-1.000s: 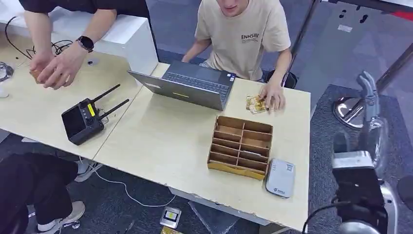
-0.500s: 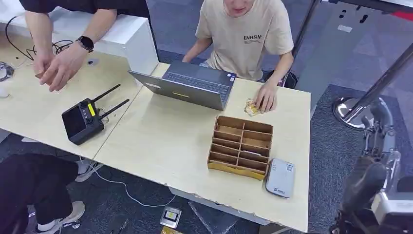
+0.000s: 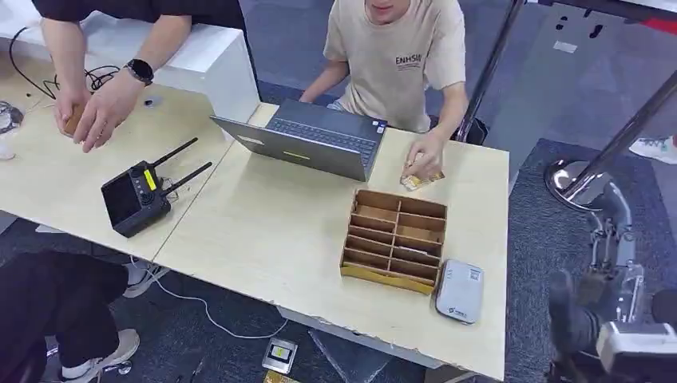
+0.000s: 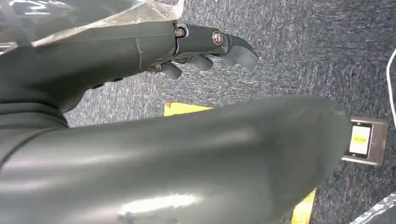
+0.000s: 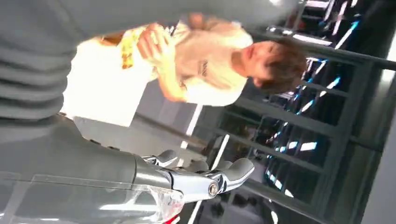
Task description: Pass the card to the sensor for recognition and then transmit it.
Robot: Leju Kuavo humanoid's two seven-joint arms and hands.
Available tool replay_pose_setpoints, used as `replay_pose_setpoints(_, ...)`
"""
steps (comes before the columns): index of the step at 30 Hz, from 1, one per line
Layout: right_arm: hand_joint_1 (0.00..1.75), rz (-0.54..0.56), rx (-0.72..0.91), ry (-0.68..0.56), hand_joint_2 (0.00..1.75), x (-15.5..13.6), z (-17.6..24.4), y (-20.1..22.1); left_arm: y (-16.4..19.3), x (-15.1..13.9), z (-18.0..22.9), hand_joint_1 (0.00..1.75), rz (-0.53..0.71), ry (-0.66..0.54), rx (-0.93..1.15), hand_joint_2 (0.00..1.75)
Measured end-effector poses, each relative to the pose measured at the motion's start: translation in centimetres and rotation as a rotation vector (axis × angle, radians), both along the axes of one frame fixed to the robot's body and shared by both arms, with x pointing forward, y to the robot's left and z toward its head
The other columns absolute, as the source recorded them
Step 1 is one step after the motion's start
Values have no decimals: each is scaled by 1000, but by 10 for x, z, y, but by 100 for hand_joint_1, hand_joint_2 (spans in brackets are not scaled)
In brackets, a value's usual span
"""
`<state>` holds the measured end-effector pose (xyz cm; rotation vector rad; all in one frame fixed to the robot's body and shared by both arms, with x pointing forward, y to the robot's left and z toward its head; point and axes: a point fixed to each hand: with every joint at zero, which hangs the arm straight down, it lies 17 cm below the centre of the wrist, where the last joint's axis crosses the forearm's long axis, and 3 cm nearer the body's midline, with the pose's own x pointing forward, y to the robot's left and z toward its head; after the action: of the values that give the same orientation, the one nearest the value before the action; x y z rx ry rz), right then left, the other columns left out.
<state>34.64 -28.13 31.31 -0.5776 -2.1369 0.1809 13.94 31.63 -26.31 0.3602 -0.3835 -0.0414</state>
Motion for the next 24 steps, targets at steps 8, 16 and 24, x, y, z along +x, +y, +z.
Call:
replay_pose_setpoints(8,0,-73,-121,62,175,3,-23,14,1,0,0,0,10,1,0,0)
replay_pose_setpoints(16,0,-105,-263,107,175,10,-53,39,1,2,0,0,-5,-2,2,0)
replay_pose_setpoints(24,0,-63,-353,142,175,20,-86,65,-1,3,1,0,-24,-4,-2,0)
